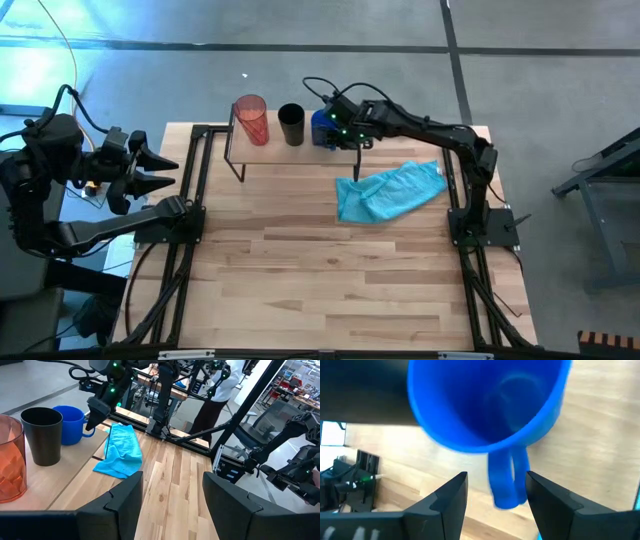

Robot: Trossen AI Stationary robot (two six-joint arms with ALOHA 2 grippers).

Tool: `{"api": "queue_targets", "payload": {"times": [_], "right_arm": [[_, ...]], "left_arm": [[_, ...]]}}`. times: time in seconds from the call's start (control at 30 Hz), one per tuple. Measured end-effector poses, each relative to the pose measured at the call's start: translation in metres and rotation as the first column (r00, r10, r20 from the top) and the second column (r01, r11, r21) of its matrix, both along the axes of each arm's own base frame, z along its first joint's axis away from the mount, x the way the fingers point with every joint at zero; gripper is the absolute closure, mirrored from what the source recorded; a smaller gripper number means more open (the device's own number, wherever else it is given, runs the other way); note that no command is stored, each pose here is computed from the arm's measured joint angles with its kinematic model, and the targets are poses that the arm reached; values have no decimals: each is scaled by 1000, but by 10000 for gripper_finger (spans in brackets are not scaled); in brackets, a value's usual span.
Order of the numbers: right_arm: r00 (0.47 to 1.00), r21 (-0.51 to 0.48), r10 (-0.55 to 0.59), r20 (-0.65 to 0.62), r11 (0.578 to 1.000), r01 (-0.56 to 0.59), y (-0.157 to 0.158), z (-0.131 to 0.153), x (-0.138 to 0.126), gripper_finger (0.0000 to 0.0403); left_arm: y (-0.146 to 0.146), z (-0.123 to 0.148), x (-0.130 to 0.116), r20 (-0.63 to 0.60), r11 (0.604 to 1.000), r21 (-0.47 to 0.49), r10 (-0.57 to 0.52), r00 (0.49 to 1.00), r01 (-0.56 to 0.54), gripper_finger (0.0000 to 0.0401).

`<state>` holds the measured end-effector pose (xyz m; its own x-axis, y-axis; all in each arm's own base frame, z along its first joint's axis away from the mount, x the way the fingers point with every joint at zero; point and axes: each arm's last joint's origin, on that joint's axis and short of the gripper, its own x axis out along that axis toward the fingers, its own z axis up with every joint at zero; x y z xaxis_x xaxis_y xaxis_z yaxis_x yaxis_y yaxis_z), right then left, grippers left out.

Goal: Stack small to large cups/mugs on shelf
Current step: Put the blue mug on the shelf

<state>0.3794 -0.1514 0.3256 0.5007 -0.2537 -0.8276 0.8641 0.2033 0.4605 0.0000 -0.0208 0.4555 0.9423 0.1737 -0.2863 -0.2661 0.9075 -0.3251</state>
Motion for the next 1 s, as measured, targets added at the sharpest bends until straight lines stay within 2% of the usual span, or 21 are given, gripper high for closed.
{"api": "queue_targets", "payload": {"times": [0.73, 1.0], "right_arm": [[998, 5, 39, 46, 999, -39, 9, 2, 7, 213], [999, -4, 17, 42, 1000, -17, 8, 2, 6, 213]], "left_arm": [[0, 0, 0, 0, 1000, 0, 0, 1000, 0, 208], [0, 0, 0, 0, 1000, -1, -1, 1000, 1, 208]]}}
